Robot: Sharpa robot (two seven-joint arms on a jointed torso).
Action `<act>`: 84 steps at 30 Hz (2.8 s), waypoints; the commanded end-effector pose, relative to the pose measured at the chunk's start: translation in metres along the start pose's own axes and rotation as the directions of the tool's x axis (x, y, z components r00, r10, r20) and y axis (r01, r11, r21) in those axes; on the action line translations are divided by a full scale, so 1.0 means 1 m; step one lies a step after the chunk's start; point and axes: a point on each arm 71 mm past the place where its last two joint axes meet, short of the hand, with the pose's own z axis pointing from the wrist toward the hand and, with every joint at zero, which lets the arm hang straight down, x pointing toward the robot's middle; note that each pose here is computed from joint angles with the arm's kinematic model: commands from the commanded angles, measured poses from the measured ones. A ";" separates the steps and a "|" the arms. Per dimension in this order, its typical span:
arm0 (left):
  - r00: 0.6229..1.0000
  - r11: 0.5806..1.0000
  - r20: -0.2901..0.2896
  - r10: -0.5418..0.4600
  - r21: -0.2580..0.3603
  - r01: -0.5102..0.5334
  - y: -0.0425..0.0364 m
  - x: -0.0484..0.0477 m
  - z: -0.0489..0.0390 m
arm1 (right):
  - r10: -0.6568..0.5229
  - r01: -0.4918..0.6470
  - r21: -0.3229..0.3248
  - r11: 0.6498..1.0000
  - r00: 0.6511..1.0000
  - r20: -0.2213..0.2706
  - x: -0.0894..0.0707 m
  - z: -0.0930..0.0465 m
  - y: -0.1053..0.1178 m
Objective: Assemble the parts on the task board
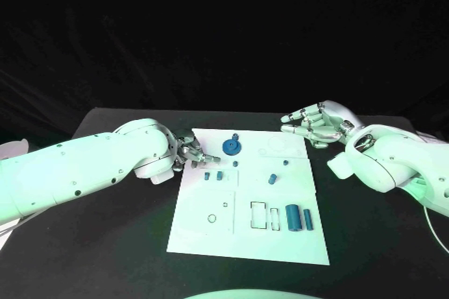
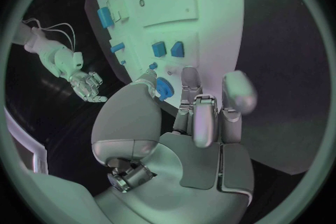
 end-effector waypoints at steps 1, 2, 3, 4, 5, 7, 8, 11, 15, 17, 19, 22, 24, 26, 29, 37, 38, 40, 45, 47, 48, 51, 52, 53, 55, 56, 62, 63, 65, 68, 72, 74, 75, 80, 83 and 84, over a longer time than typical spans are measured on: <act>0.971 0.961 0.008 -0.240 0.140 0.237 -0.0080 -0.0047 0.0004 | -0.002 0.002 -0.006 1.000 1.000 -0.015 0.001 0.000 0.000; 0.968 0.957 0.011 -0.250 0.155 0.246 -0.0087 -0.0055 0.0007 | -0.002 0.002 -0.006 1.000 1.000 -0.015 0.001 0.000 0.000; 0.967 0.954 0.018 -0.252 0.174 0.246 -0.0097 -0.0064 0.0008 | -0.002 0.002 -0.006 1.000 1.000 -0.015 0.001 0.000 0.000; 0.969 0.952 0.029 -0.245 0.197 0.235 -0.0113 -0.0073 0.0008 | -0.002 0.002 -0.006 1.000 1.000 -0.015 0.001 0.000 0.000; 0.973 0.951 0.046 -0.226 0.225 0.211 -0.0137 -0.0080 0.0008 | -0.002 0.002 -0.005 1.000 1.000 -0.015 0.001 0.000 0.000; 0.981 0.948 0.081 -0.176 0.281 0.147 -0.0196 -0.0086 0.0007 | -0.002 0.002 -0.005 1.000 1.000 -0.015 0.001 0.000 0.000; 0.984 0.944 0.103 -0.144 0.314 0.105 -0.0236 -0.0083 0.0007 | -0.002 0.002 -0.005 1.000 1.000 -0.015 0.001 0.000 0.000; 0.984 0.913 0.168 -0.056 0.408 -0.018 -0.0377 -0.0050 0.0010 | -0.002 0.002 -0.005 1.000 1.000 -0.016 0.002 0.000 0.000; 0.964 0.857 0.261 0.041 0.486 -0.168 -0.0544 0.0020 0.0018 | -0.001 0.001 -0.007 1.000 1.000 -0.019 0.002 0.000 0.001; 0.949 0.834 0.303 0.090 0.498 -0.238 -0.0608 0.0060 0.0032 | -0.001 0.001 -0.008 1.000 1.000 -0.021 0.003 0.001 0.001; 0.934 0.816 0.329 0.136 0.498 -0.294 -0.0657 0.0098 0.0051 | -0.001 0.000 -0.008 1.000 1.000 -0.022 0.003 0.001 0.001; 0.915 0.795 0.345 0.210 0.485 -0.365 -0.0715 0.0168 0.0092 | 0.000 0.000 -0.009 1.000 1.000 -0.024 0.004 0.001 0.001; 0.904 0.784 0.346 0.253 0.473 -0.401 -0.0742 0.0215 0.0123 | 0.000 -0.001 -0.010 1.000 1.000 -0.026 0.004 0.002 0.002; 0.896 0.778 0.344 0.282 0.464 -0.423 -0.0758 0.0255 0.0152 | 0.001 -0.001 -0.011 1.000 1.000 -0.027 0.005 0.002 0.002; 0.885 0.773 0.337 0.322 0.446 -0.451 -0.0777 0.0318 0.0201 | 0.001 -0.001 -0.012 1.000 1.000 -0.028 0.005 0.002 0.002; 0.868 0.778 0.312 0.387 0.395 -0.489 -0.0776 0.0387 0.0274 | 0.001 -0.002 -0.013 1.000 1.000 -0.030 0.006 0.002 0.002; 0.867 0.779 0.308 0.393 0.390 -0.491 -0.0774 0.0392 0.0279 | 0.001 -0.002 -0.013 1.000 1.000 -0.030 0.006 0.002 0.002; 0.865 0.780 0.300 0.402 0.382 -0.495 -0.0772 0.0400 0.0286 | 0.001 -0.001 -0.013 1.000 1.000 -0.030 0.006 0.002 0.002; 0.861 0.781 0.284 0.422 0.369 -0.504 -0.0774 0.0419 0.0299 | 0.001 -0.001 -0.013 1.000 1.000 -0.030 0.006 0.002 0.002; 0.860 0.781 0.276 0.430 0.364 -0.507 -0.0773 0.0426 0.0303 | 0.001 -0.001 -0.013 1.000 1.000 -0.030 0.006 0.002 0.002; 0.859 0.781 0.274 0.432 0.363 -0.508 -0.0772 0.0428 0.0304 | 0.001 -0.001 -0.013 1.000 1.000 -0.031 0.006 0.002 0.002; 0.858 0.782 0.265 0.439 0.357 -0.511 -0.0767 0.0434 0.0309 | 0.001 -0.001 -0.014 1.000 1.000 -0.031 0.006 0.002 0.002; 0.858 0.782 0.263 0.441 0.356 -0.511 -0.0765 0.0434 0.0310 | 0.001 -0.001 -0.014 1.000 1.000 -0.031 0.006 0.002 0.002; 0.858 0.783 0.262 0.442 0.355 -0.512 -0.0764 0.0435 0.0310 | 0.001 -0.001 -0.014 1.000 1.000 -0.031 0.005 0.002 0.002; 0.858 0.783 0.261 0.443 0.354 -0.512 -0.0763 0.0436 0.0311 | 0.001 -0.001 -0.014 1.000 1.000 -0.031 0.005 0.002 0.002; 0.858 0.783 0.260 0.444 0.354 -0.512 -0.0766 0.0437 0.0312 | 0.001 -0.001 -0.014 1.000 1.000 -0.031 0.006 0.002 0.002; 0.857 0.781 0.256 0.447 0.356 -0.514 -0.0783 0.0449 0.0320 | 0.000 -0.001 -0.015 1.000 0.999 -0.032 0.006 0.002 0.003; 0.857 0.781 0.255 0.448 0.356 -0.514 -0.0783 0.0449 0.0323 | 0.000 -0.001 -0.016 1.000 0.999 -0.032 0.006 0.002 0.003; 0.857 0.781 0.253 0.450 0.353 -0.514 -0.0780 0.0449 0.0331 | 0.000 -0.001 -0.016 1.000 0.999 -0.032 0.006 0.002 0.003; 0.857 0.782 0.250 0.452 0.351 -0.515 -0.0773 0.0448 0.0342 | 0.000 -0.001 -0.016 1.000 0.999 -0.032 0.006 0.002 0.003; 0.857 0.783 0.253 0.449 0.350 -0.514 -0.0765 0.0443 0.0354 | 0.000 -0.001 -0.016 1.000 0.999 -0.032 0.006 0.002 0.003; 0.858 0.784 0.261 0.442 0.352 -0.511 -0.0764 0.0435 0.0356 | 0.000 -0.001 -0.017 1.000 0.999 -0.032 0.006 0.002 0.003; 0.859 0.785 0.266 0.438 0.353 -0.510 -0.0764 0.0431 0.0356 | 0.000 -0.001 -0.017 1.000 0.999 -0.032 0.006 0.002 0.003; 0.868 0.789 0.291 0.402 0.371 -0.490 -0.0775 0.0404 0.0323 | 0.000 -0.001 -0.018 1.000 0.999 -0.032 0.006 0.002 0.003; 0.878 0.793 0.298 0.375 0.388 -0.470 -0.0774 0.0388 0.0279 | 0.000 0.000 -0.017 1.000 0.999 -0.032 0.006 0.002 0.003; 0.881 0.795 0.300 0.365 0.393 -0.463 -0.0773 0.0380 0.0261 | 0.000 0.000 -0.017 1.000 0.999 -0.032 0.006 0.002 0.003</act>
